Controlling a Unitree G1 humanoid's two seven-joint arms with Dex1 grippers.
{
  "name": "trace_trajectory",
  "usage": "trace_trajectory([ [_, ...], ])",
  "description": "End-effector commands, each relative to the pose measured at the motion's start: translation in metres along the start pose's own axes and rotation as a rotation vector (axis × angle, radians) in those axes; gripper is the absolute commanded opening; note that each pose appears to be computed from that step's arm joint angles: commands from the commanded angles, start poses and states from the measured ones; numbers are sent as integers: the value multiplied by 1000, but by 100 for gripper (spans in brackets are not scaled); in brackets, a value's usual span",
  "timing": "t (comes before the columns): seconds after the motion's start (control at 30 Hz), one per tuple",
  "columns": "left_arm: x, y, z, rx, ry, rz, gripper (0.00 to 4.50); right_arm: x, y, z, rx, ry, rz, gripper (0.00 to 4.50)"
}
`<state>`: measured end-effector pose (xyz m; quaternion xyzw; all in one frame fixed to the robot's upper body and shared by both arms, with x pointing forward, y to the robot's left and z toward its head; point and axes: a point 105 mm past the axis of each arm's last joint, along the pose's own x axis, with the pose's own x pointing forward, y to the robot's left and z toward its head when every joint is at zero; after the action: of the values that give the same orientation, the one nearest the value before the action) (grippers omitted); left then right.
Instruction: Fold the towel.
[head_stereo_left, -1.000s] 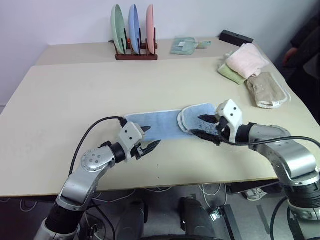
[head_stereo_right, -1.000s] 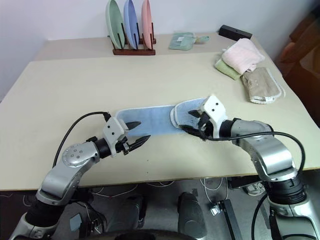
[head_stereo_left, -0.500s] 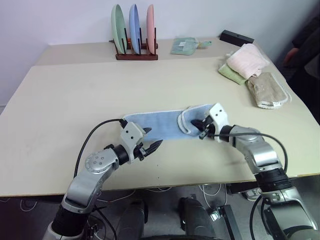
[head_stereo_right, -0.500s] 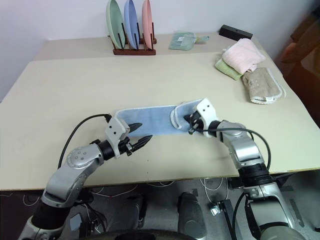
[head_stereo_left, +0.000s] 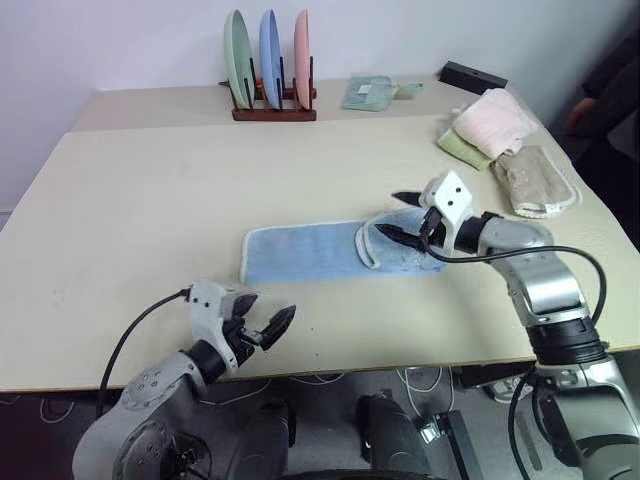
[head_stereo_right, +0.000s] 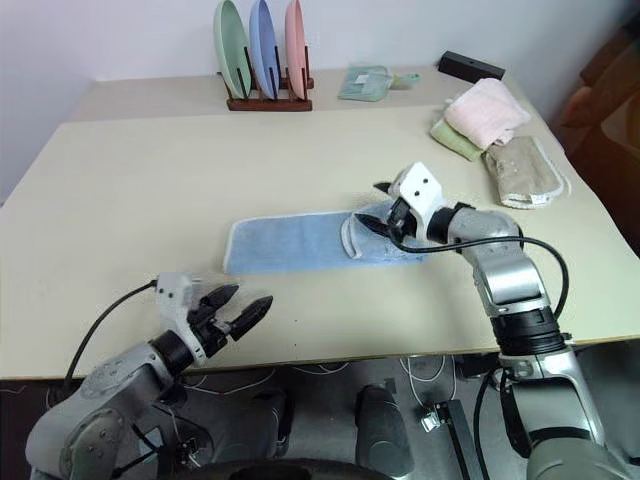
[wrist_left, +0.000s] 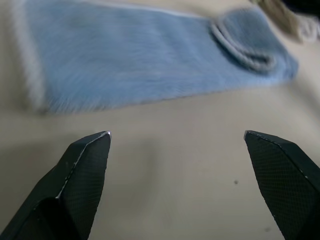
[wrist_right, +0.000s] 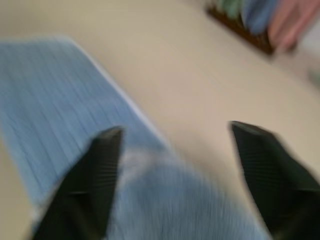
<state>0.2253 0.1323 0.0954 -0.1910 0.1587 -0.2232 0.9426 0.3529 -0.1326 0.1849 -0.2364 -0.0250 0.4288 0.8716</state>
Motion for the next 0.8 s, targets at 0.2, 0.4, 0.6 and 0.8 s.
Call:
trace_trajectory([
  [0.2,12,5,13,-450,-121,124,450,9,35,12,-40,-38,140,444],
  [0.4,30,31,17,-636,-148,245,450,16,52,11,-41,-51,169,444],
  [0.6,42,37,17,-690,-128,259,425,19,60,16,-42,-67,175,448],
  [0.8,52,38,30,-690,-155,232,165,18,69,17,-33,-68,186,450],
])
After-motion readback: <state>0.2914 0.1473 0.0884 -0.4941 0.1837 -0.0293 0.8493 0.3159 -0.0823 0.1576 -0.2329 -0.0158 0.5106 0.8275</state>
